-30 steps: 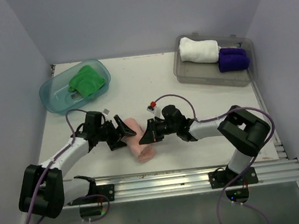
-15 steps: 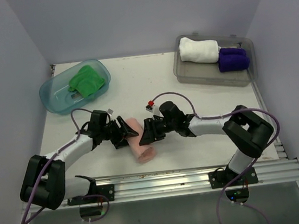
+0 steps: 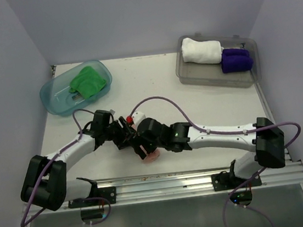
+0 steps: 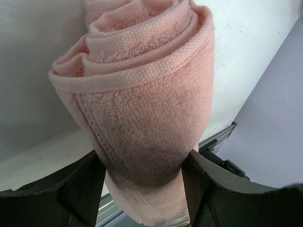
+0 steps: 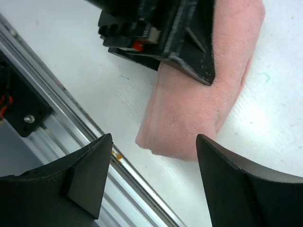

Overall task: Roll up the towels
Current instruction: Roll the towel

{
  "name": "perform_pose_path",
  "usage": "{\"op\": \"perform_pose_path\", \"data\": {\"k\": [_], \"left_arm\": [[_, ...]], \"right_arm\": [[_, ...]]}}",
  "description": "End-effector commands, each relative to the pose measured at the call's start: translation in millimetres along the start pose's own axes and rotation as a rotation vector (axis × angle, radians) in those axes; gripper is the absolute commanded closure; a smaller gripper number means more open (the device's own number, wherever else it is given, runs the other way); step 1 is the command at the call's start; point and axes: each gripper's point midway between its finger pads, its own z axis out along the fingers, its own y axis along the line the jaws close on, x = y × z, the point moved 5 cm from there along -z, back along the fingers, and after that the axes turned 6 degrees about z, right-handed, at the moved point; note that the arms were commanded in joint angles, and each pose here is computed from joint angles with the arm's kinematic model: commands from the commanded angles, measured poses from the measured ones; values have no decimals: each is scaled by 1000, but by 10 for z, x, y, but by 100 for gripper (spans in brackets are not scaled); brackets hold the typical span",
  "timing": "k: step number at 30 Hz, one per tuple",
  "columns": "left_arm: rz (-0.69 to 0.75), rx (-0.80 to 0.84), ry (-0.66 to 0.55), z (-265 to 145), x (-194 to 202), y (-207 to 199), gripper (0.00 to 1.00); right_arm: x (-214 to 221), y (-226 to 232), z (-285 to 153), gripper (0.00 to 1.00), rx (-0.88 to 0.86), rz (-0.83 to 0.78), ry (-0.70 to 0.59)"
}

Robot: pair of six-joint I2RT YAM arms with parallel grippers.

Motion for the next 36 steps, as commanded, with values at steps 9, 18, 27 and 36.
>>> {"op": "perform_pose_path", "data": {"k": [9, 18, 27, 36], "left_arm": [[7, -43, -23, 6, -57, -17, 36], [3, -47, -20, 20, -56, -6, 36], [-3, -58, -23, 19, -63, 1, 36], [-4, -60, -27, 11, -82, -23, 36]], "right_arm": [[3, 90, 245, 18, 390, -421, -2], [168, 37, 449, 13, 401, -450, 28], [241, 26, 561, 14, 414, -417, 26], [46, 190, 297, 12, 417, -466, -74]]}}
